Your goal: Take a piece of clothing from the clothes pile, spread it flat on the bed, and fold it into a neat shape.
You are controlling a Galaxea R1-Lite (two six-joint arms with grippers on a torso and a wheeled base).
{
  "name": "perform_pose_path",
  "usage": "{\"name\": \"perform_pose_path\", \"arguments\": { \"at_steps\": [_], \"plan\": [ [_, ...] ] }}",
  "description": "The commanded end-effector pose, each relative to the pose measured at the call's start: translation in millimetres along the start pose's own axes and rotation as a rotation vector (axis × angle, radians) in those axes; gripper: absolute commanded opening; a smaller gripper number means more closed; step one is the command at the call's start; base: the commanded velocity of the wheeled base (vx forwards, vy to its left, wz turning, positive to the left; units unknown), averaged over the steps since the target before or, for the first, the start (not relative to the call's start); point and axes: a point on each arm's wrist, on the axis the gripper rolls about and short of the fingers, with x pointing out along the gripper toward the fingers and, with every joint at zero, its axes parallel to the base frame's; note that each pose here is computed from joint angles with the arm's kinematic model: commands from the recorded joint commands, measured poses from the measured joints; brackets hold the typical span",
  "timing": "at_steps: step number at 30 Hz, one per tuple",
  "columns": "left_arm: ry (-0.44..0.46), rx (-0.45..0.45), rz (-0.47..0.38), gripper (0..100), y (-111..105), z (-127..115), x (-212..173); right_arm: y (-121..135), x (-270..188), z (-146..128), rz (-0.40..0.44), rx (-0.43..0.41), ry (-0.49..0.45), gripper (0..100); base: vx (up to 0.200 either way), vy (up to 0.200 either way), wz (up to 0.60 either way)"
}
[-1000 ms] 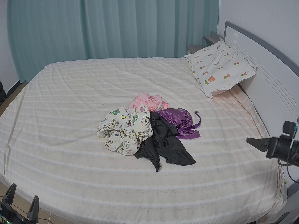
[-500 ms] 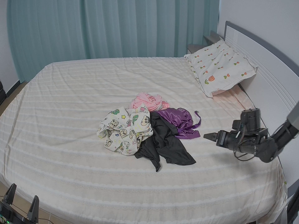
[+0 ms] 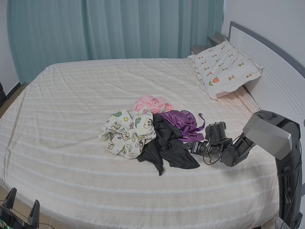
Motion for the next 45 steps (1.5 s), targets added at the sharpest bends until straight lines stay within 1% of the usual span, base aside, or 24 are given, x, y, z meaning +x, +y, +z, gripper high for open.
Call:
{"name": "perform_pose_path", "arguments": {
  "at_steps": [1,4,6,11,14,15,16,17,18,23,28,31,32,33,34,35,36,37,38,41,42,43,44,45],
  "plan": [
    [-0.005,-0.001,0.001,100,0,-4,0,1,23,-7,-0.011,-0.025,0.033,100,0.0,0.0,0.0],
    [-0.005,0.001,0.001,100,0,-4,0,1,26,-8,-0.007,-0.04,0.045,100,0.0,0.0,0.0],
    [-0.005,0.011,0.001,100,0,-4,0,5,27,-9,-0.004,-0.081,0.06,100,0.0,0.0,0.0],
    [-0.005,0.01,0.001,100,0,-4,0,12,29,-13,0.006,-0.116,0.073,100,0.0,0.0,0.0],
    [-0.005,0.011,0.0,100,0,-4,0,25,31,-16,0.042,-0.136,0.076,100,0.0,0.0,0.0],
    [-0.005,0.011,0.0,100,0,-4,0,33,33,-25,0.047,-0.154,0.102,100,0.0,0.0,0.0],
    [-0.005,0.011,0.0,100,0,-4,0,33,34,-28,0.045,-0.159,0.111,100,0.0,0.0,0.0],
    [-0.005,0.011,0.0,100,0,-4,0,34,40,-42,0.031,-0.178,0.146,100,0.0,0.0,0.0],
    [-0.005,0.011,0.0,100,0,-4,0,37,42,-47,0.04,-0.175,0.151,0,0.0,0.0,0.0],
    [-0.005,0.01,-0.002,100,0,-4,0,38,36,-34,0.051,-0.16,0.111,0,0.0,0.0,0.0],
    [-0.005,0.007,-0.002,100,0,-4,0,35,26,-29,0.042,-0.119,0.11,0,0.0,0.0,0.0],
    [-0.006,0.01,0.0,100,0,-4,0,35,11,-19,0.044,-0.039,0.106,0,0.0,0.0,0.0],
    [-0.006,0.01,0.0,100,0,-4,0,36,7,-18,0.045,-0.027,0.105,0,0.0,0.0,0.0],
    [-0.006,0.005,0.0,100,0,-4,0,37,-6,-14,0.059,0.032,0.116,0,0.0,0.0,0.0],
    [-0.008,0.002,0.001,100,0,-4,0,37,-11,-14,0.069,0.058,0.127,0,0.0,0.0,0.0],
    [-0.043,-0.012,-0.003,100,0,4,-2,36,-18,-16,0.074,0.103,0.151,0,0.0,0.0,0.0],
    [-0.043,-0.012,-0.003,100,0,4,-2,36,-18,-16,0.074,0.103,0.151,0,0.0,0.0,0.0],
    [-0.169,-0.097,-0.024,100,-1,51,-13,34,-30,-22,0.083,0.157,0.176,0,0.0,0.0,0.0],
    [-0.144,-0.12,-0.05,100,-2,61,-11,35,-35,-24,0.089,0.182,0.173,0,0.0,0.0,0.0],
    [0.05,-0.095,-0.155,100,-4,60,11,39,-41,-34,0.119,0.258,0.15,0,0.0,0.0,0.0],
    [0.097,-0.099,-0.171,100,-5,62,18,40,-42,-36,0.13,0.277,0.142,0,0.0,0.0,0.0],
    [0.114,-0.1,-0.173,100,-5,62,21,39,-42,-36,0.132,0.283,0.139,0,0.0,0.0,0.0],
    [0.189,-0.104,-0.177,100,-5,66,36,38,-45,-38,0.148,0.307,0.123,0,0.0,0.0,0.0],
    [0.22,-0.1,-0.187,100,-6,68,47,36,-46,-40,0.153,0.314,0.118,0,0.0,0.0,0.0]
  ]
}}
